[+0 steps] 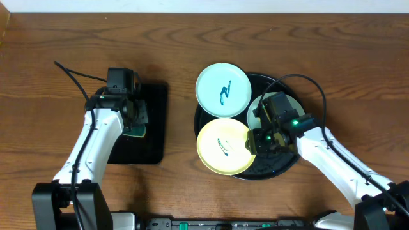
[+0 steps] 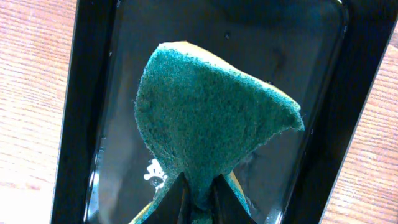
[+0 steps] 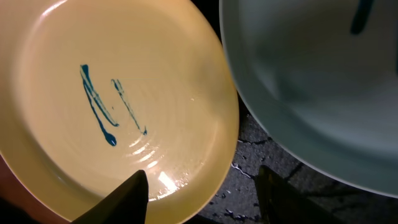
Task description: Clean dirty plates on tray and stack at the side
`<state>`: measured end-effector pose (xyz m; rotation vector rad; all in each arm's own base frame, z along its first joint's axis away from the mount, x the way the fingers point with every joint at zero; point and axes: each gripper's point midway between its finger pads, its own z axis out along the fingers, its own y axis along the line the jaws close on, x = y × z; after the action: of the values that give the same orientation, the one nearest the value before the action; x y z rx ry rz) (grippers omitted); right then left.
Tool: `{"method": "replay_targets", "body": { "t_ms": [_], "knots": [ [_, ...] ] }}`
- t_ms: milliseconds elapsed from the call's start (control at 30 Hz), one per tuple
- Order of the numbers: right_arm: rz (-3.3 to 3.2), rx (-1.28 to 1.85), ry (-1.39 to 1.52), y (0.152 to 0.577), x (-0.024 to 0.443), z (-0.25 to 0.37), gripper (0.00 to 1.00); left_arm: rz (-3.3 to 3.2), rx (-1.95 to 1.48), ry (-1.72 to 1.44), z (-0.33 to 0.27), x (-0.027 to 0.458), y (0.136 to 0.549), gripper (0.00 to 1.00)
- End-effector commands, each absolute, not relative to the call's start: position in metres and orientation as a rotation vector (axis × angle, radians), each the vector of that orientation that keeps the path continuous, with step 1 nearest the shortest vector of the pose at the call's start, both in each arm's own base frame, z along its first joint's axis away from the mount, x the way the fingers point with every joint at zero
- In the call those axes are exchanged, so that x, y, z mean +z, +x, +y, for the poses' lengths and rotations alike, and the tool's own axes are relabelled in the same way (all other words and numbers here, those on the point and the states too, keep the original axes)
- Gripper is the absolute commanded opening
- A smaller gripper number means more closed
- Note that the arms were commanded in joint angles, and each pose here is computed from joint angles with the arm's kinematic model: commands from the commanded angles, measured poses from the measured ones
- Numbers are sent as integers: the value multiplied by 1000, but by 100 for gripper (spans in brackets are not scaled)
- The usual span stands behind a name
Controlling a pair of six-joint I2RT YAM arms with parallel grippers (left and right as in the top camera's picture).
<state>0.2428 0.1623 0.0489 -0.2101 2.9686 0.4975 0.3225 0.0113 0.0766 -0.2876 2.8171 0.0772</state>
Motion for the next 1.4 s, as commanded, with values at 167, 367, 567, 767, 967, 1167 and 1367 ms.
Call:
{"method": "replay_targets", "body": {
  "t_ms": [167,367,567,767,967,1167,1367],
  "knots": [
    [3004,545,-80,230,28,165,48,2810,82,-305,13,79,323,7],
    [3011,554,11,225,16,162,37,2810,82,-305,13,79,323,7],
    [3008,563,87,222,7,161,26,2810,82,-305,13,79,323,7],
    [3006,569,131,219,2,160,15,2810,82,-305,13,79,323,7],
    [3005,568,132,220,2,159,2,2810,81,-305,13,79,323,7],
    [3003,555,134,220,1,158,1,2810,81,-305,13,79,323,7],
    [2989,483,162,225,-1,150,1,2810,77,-304,12,79,323,8]
  ]
}}
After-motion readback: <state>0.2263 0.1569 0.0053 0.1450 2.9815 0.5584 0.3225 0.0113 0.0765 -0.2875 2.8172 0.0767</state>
